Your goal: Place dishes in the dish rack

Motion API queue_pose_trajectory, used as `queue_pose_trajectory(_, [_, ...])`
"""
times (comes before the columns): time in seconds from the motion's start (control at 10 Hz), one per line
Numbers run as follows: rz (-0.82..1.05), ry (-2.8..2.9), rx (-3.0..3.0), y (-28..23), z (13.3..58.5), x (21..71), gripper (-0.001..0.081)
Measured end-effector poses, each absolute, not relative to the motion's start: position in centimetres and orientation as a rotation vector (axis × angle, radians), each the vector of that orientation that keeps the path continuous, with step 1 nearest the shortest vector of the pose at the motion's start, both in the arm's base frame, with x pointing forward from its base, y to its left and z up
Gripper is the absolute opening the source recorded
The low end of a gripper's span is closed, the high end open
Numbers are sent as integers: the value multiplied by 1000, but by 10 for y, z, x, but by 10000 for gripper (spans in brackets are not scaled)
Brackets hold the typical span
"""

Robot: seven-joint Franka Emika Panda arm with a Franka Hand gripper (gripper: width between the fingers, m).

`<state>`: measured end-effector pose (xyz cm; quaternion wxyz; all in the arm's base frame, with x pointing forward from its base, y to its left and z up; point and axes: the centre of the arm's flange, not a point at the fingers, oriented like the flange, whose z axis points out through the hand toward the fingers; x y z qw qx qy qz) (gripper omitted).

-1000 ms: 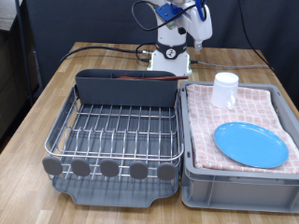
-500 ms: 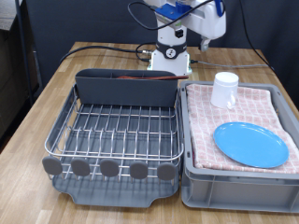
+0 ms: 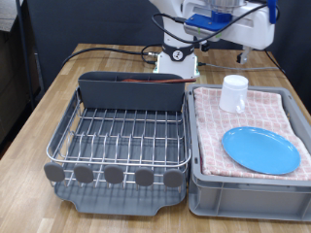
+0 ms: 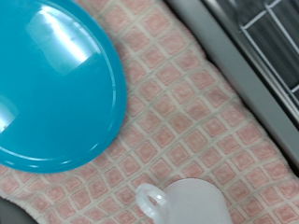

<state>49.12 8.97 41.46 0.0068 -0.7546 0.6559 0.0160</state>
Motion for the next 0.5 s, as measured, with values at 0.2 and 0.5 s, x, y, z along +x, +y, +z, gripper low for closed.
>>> queue_pose_trajectory(0.2, [31,2015,-2385,108,409,505,802])
queue_pose_trajectory(0.5, [45,2005,-2337,115,391,515,802])
